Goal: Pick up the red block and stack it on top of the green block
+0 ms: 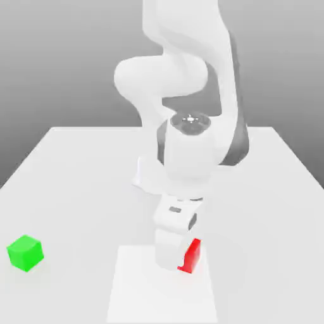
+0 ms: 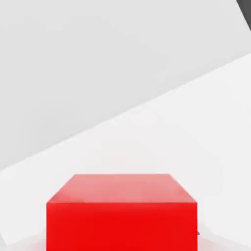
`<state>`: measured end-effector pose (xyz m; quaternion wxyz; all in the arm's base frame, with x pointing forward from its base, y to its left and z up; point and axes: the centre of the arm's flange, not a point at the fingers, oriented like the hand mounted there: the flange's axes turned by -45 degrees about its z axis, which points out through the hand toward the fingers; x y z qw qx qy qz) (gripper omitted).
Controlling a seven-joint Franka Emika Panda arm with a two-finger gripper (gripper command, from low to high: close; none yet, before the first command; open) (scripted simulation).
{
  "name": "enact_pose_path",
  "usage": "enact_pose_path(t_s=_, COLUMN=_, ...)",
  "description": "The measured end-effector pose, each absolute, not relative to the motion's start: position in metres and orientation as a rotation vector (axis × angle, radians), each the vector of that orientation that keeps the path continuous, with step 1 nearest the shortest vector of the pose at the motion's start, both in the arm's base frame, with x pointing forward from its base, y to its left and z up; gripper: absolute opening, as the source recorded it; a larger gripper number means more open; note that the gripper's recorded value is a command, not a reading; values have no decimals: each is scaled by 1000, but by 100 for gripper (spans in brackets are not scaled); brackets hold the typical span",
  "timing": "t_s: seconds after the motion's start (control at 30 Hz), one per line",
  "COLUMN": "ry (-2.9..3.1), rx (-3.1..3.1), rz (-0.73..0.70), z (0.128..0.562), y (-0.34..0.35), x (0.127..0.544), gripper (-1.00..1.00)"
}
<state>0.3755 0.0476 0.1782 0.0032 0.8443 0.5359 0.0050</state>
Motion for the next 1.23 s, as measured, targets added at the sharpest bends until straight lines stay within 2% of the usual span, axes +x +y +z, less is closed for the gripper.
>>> enact_pose_path(t_s=0.27, ry=1676, rx=2656, rz=1, z=207, y=47, x=369, gripper=-100)
enact_pose_path(t_s=0.43, ry=1650, rx=2683, rz=-47, z=209, y=18, x=384, gripper=-100)
enact_pose_path(t_s=0.5, ry=1556, rx=2742, rz=-57, z=211, y=-19, x=387, gripper=-100)
enact_pose_path(t_s=0.6, ry=1295, rx=2881, rz=-60, z=216, y=-109, x=381, gripper=-100)
enact_pose_path(t_s=0.77, ry=803, rx=3044, rz=-16, z=238, y=-283, x=335, gripper=-100)
enact_pose_path(t_s=0.9, ry=787, rx=3032, rz=2, z=229, y=-303, x=338, gripper=-100)
enact_pose_path(t_s=1.1, ry=785, rx=3039, rz=0, z=188, y=-304, x=336, gripper=-100)
enact_pose_path(t_s=1.13, ry=784, rx=3042, rz=0, z=183, y=-303, x=335, gripper=100)
enact_pose_path(t_s=1.23, ry=784, rx=3042, rz=0, z=183, y=-303, x=335, gripper=100)
